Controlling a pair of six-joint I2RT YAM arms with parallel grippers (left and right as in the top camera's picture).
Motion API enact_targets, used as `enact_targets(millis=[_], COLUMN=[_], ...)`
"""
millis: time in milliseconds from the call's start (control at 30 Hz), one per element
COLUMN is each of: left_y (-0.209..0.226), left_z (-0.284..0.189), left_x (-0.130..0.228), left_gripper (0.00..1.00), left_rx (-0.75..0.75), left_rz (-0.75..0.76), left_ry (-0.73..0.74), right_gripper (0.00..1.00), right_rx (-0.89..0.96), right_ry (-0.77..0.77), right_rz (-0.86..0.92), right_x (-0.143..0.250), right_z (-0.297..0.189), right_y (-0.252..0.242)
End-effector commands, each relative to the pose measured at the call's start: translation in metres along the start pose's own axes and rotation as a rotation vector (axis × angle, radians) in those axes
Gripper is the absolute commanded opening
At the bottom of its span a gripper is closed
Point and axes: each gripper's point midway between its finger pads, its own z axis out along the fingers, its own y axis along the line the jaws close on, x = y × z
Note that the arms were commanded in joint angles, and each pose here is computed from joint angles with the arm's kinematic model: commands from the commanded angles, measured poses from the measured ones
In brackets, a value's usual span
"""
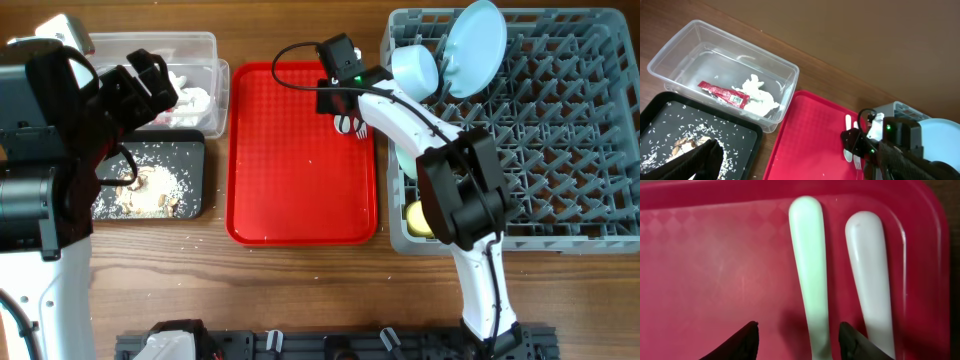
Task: Sort waste into correct bins and load items into the dishwasher rack
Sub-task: 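Carry the white spoon into the rack and release it upright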
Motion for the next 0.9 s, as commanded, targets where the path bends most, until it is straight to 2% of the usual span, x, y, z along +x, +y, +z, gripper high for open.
enact_targets(millis=[0, 67, 200, 267, 400, 600, 733, 867], left_y=[0.002, 0.002, 0.002, 0.002, 0.002, 0.002, 0.002, 0.002], left_z=[-0.003, -0.003, -0.003, -0.003, -0.003, -0.003, -0.003, -0.003], left_x=[-0.006, -0.006, -0.006, -0.006, -0.006, -0.005, -0.005, -0.005], left_gripper=[1.00, 1.00, 1.00, 1.00, 1.00, 1.00, 1.00, 1.00], left_rx=[-0.011, -0.011, -0.011, -0.011, -0.011, -0.012, -0.012, -0.012], left_rz=[0.009, 0.009, 0.009, 0.009, 0.009, 0.009, 0.009, 0.009], left_ry=[-0.019, -0.020, -0.019, -0.019, -0.019, -0.017, -0.017, -0.017], right_gripper=[0.50, 0.48, 0.16, 0.05, 0.04, 0.04, 0.04, 0.04], right_rx=[0.050, 0.049, 0.036, 0.024, 0.002, -0.004, -0.047, -0.082], right_ry=[0.073, 0.094, 0.132, 0.161, 0.218, 0.226, 0.194, 0.112], right_rz=[0.010, 0.025, 0.025, 0.024, 0.024, -0.036, -0.077, -0.093], right_x=[0.030, 0.036, 0.043, 0.048, 0.056, 0.048, 0.033, 0.010], right_z=[0.036, 0.041, 0.037, 0.034, 0.020, -0.023, -0.072, -0.140], right_y=[-0.010, -0.010, -0.009, -0.007, -0.004, -0.003, 0.003, 0.001])
